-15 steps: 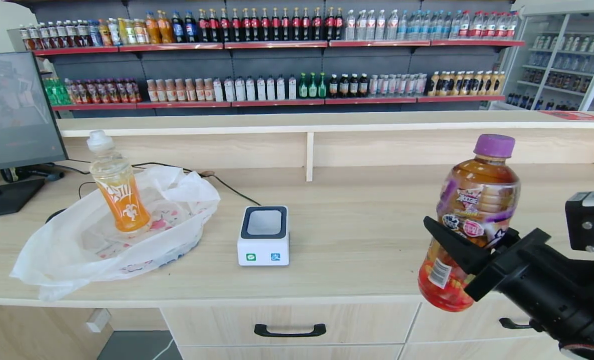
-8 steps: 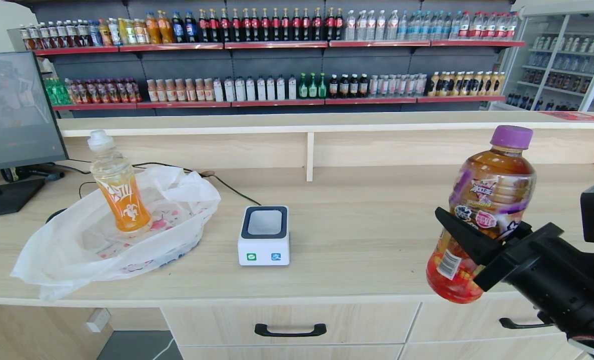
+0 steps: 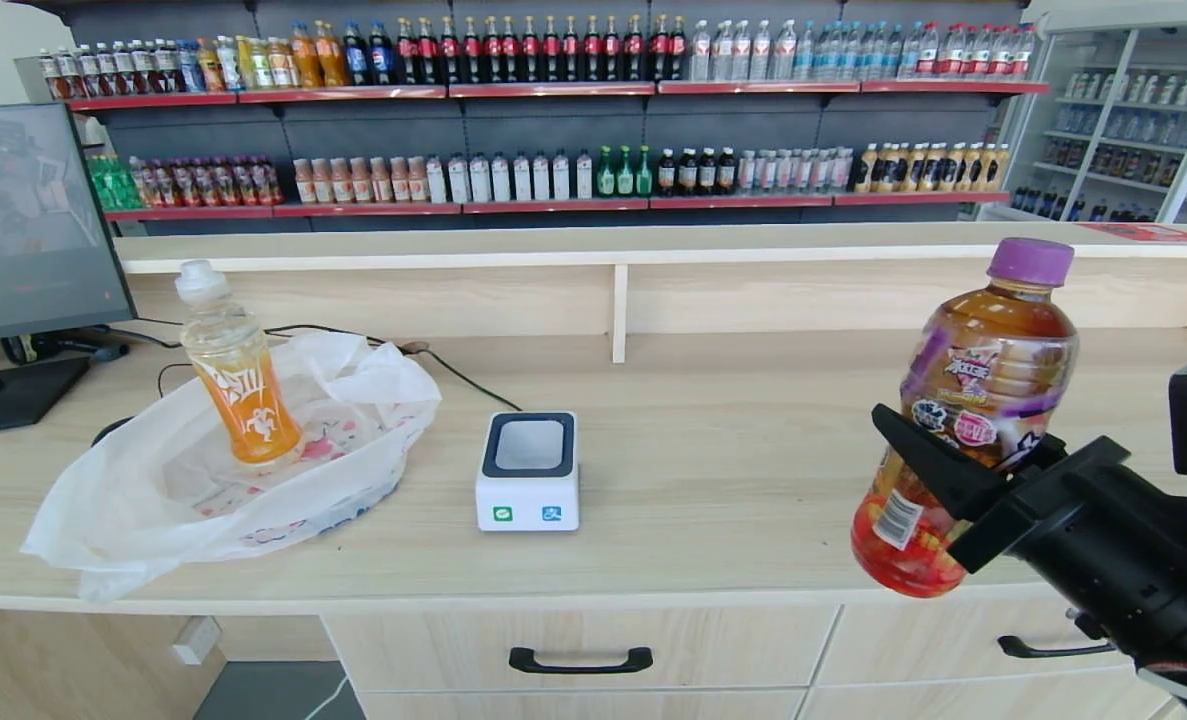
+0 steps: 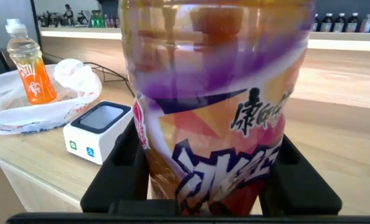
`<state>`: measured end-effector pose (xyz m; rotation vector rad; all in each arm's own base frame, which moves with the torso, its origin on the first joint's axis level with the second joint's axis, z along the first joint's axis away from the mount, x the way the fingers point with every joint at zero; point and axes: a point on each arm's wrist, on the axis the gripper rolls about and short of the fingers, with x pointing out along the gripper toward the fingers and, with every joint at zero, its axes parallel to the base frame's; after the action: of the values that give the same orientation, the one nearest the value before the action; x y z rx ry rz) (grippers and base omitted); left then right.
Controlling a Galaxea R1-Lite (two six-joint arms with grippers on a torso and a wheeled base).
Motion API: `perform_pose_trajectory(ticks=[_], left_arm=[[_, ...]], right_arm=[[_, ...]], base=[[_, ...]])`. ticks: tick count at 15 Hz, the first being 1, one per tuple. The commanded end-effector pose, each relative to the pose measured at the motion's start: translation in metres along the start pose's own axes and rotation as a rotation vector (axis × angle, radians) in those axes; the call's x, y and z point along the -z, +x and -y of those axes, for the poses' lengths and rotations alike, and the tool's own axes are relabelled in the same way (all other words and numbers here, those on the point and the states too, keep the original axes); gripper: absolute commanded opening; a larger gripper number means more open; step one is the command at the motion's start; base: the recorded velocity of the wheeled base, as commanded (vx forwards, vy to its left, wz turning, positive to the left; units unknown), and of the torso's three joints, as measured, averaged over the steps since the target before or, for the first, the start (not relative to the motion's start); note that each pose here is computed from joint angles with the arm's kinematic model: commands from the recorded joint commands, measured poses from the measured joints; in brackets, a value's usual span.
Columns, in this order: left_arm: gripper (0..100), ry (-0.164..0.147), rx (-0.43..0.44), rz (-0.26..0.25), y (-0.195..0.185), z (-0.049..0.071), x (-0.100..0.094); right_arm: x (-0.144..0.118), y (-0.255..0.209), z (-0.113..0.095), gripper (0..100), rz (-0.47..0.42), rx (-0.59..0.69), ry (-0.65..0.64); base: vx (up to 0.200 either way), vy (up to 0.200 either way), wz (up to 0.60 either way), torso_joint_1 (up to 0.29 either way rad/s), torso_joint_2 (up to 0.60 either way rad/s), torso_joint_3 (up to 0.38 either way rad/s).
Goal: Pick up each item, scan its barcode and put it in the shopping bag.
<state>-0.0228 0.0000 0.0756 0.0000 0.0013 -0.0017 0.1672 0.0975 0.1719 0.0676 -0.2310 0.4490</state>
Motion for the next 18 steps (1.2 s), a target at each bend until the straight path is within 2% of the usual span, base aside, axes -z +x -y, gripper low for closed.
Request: perform_pose_trajectory(ticks=[1, 10, 18], left_arm=[[100, 0.0, -0.002, 0.0, 0.0, 0.0, 0.0], [100, 0.003, 0.0, 0.0, 0.0, 0.0, 0.0], [100, 0.002, 0.0, 0.001, 0.0, 0.0, 0.0]], right_arm=[[-0.002, 0.003, 0.0, 0, 0.014, -0.001, 0.002], [-0.004, -0.002, 0.0, 0, 0.019, -0.002, -0.004], [-0.006, -0.009, 0.001, 0, 0.023, -0.002, -0.004]], base=[[0.0, 0.0, 0.0, 0.0, 0.0, 0.0], [0.0, 0.2, 0.0, 0.003, 0.0, 0.003], [0.0, 0.0, 0.0, 0.0, 0.0, 0.0]])
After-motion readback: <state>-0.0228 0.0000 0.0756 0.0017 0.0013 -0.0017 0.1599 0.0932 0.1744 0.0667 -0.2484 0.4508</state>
